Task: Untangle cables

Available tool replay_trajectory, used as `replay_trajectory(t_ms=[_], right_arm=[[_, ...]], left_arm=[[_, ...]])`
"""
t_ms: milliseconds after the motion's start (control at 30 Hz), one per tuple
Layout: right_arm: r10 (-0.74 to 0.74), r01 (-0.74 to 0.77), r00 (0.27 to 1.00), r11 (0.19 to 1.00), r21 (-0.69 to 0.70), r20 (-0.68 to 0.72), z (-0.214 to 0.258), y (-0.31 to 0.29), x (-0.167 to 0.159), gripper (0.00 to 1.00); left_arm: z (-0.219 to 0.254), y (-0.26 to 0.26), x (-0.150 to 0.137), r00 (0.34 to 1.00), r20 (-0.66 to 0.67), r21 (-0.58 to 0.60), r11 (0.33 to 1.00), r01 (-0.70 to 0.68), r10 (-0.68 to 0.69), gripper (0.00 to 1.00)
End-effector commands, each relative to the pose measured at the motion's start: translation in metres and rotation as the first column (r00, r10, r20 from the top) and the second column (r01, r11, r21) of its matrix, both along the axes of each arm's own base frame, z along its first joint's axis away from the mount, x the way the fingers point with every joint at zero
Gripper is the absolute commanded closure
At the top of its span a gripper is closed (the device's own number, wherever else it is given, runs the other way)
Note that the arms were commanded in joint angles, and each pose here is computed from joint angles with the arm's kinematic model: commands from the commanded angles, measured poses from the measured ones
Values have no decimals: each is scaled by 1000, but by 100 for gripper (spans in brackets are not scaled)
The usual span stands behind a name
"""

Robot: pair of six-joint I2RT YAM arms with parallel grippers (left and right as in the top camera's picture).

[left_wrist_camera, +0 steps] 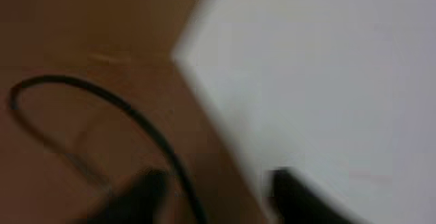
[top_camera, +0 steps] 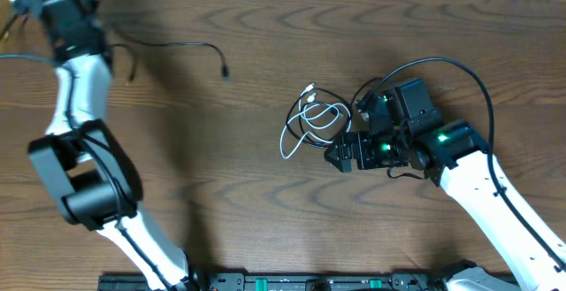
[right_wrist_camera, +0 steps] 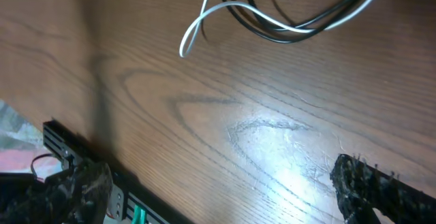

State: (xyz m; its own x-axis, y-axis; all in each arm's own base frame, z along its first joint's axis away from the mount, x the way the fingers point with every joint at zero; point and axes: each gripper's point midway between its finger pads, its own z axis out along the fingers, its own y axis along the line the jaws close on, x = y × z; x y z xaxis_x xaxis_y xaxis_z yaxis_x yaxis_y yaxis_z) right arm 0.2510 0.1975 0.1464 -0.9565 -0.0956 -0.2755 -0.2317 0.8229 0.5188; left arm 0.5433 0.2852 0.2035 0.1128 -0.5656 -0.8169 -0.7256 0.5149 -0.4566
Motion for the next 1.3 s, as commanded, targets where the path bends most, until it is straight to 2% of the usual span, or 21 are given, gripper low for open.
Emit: replay_trajectory(t_ms=[0,200,467,600,700,800,867,1033,1200,1267], right_arm=[[12,-12,999,1000,-9,33,2,2,2,1],[3,-3,998,1000,3,57,5,5,8,1],[-5,5,999,1000,3,46,4,5,7,1],[-4,4,999,1000,-3,33,3,4,4,1],[-4,4,1000,1000,-13,16,1,2,1,1],[-4,4,1000,1000,-14,14,0,2,0,1],[-4,4,1000,1000,-14,15,0,2,0,1],[3,-2,1000,1000,-17,15,0,1,0,1],[2,-2,1000,1000,-16,14,0,1,0,1],[3,-2,1000,1000,-18,11,-1,1,-1,1]], left_arm=[[-26,56,-36,975,-204,105,992,-63,84,8],[-67,73,-62,956,-295,-39,999,-12,0,8],[-98,41,-64,925,-326,-229,966,121,-194,8],[-87,31,-60,925,-289,-253,952,174,-246,8],[-74,29,-69,913,-322,-232,956,180,-250,7],[-77,29,-85,873,-420,-206,963,175,-248,7],[-88,35,-106,834,-518,-199,975,99,-190,6],[-104,49,-171,662,-749,-110,989,-103,-15,6],[-114,42,-195,593,-804,-159,979,-131,-51,6],[-121,34,-195,591,-799,-214,971,-103,-114,6]])
